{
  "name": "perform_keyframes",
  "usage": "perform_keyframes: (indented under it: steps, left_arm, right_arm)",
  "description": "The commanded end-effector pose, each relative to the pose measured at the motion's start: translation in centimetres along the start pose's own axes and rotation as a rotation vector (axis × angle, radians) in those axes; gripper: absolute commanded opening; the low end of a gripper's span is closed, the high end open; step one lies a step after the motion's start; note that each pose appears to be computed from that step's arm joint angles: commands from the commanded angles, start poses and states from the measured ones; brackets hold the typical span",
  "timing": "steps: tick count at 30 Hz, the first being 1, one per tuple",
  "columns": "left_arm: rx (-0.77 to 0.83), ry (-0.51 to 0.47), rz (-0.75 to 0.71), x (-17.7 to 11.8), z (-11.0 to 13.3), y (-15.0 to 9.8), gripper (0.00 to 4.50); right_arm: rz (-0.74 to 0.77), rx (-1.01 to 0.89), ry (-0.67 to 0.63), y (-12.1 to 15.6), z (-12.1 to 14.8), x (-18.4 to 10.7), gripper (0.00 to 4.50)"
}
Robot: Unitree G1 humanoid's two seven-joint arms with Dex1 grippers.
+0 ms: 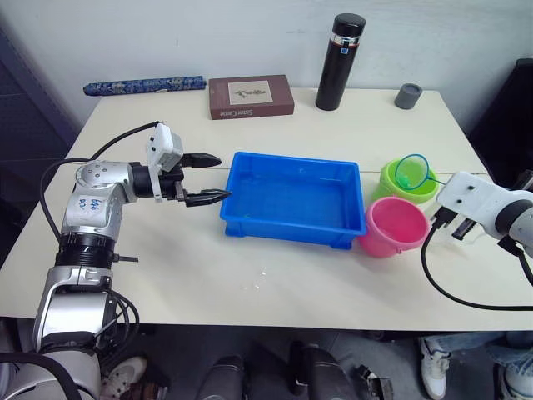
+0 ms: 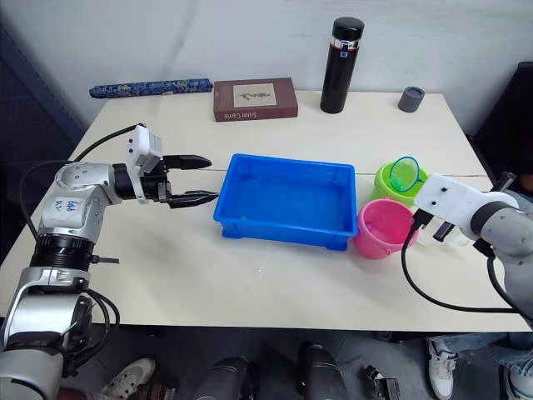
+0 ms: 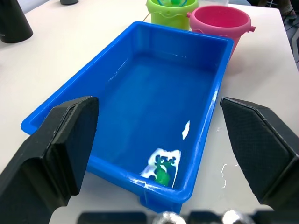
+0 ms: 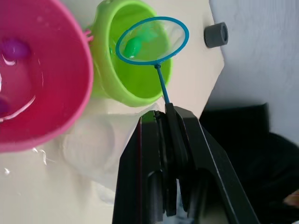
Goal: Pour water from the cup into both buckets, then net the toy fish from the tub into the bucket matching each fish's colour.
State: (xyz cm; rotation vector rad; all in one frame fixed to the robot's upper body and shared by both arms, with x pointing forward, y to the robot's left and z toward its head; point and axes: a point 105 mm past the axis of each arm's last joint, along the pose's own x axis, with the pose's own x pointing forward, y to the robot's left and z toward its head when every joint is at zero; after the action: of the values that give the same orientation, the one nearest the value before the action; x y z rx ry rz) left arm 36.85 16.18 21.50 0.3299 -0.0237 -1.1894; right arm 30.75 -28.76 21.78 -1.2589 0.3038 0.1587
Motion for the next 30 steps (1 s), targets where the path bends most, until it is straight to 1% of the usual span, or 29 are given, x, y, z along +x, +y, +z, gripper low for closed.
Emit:
perform_keyframes:
  steps: [1, 2, 4, 6, 9, 11, 13, 14, 15, 17, 20, 22, 26, 30]
  left_arm:
    - [0.037, -0.014, 0.002, -0.2, 0.9, 0.2, 4.48]
    - [0.036, -0.013, 0.002, -0.2, 0.9, 0.1, 4.48]
    - [0.035, -0.013, 0.002, -0.3, 0.9, 0.1, 4.48]
    - [0.034, -0.013, 0.003, -0.3, 0.8, 0.1, 4.48]
    - [0.032, -0.013, 0.006, -0.4, 0.7, 0.0, 4.48]
    - [0.028, -0.014, 0.015, -0.7, 0.7, 0.1, 4.48]
    - [0.013, -0.024, 0.032, -1.4, 0.8, 0.1, 4.48]
    - [0.009, -0.020, 0.040, -1.8, 0.7, 0.0, 4.48]
    - [0.006, -0.016, 0.045, -2.0, 0.7, 0.0, 4.48]
    - [-0.004, -0.003, 0.069, -3.0, 0.4, 0.0, 4.48]
    - [-0.020, 0.024, 0.117, -4.6, -0.4, 0.0, 4.48]
    - [-0.026, 0.027, 0.137, -5.2, -0.5, -0.2, 4.48]
    - [-0.040, 0.041, 0.183, -6.6, -0.8, -1.1, 4.48]
    - [-0.050, 0.063, 0.224, -7.8, -0.9, -2.0, 4.48]
  right_arm:
    - [-0.103, -0.208, 0.002, -1.9, 0.7, -0.5, 0.00]
    - [-0.116, -0.273, 0.004, -2.0, 0.8, -0.4, 0.00]
    - [-0.130, -0.337, -0.005, -2.0, 0.9, -0.3, 0.00]
    - [-0.142, -0.357, -0.019, -2.0, 1.1, -0.3, 0.00]
    - [-0.153, -0.337, -0.032, -2.2, 1.2, -0.4, 0.00]
    - [-0.196, -0.270, -0.061, -3.5, 1.8, -1.0, 0.00]
    - [-0.252, -0.117, -0.130, -5.3, 3.2, -1.7, 0.00]
    - [-0.237, -0.033, -0.183, -5.6, 4.2, -1.9, 0.00]
    - [-0.219, 0.017, -0.219, -5.7, 4.9, -2.0, 0.00]
    - [-0.098, 0.118, -0.308, -4.6, 6.6, -1.8, 0.00]
    - [0.087, 0.188, -0.406, -2.6, 8.9, -1.3, 0.00]
    - [0.152, 0.214, -0.435, -1.9, 9.8, -0.9, 0.00]
    - [0.308, 0.143, -0.478, 0.9, 12.2, 1.0, 0.00]
    - [0.401, 0.051, -0.475, 3.7, 13.1, 2.7, 0.00]
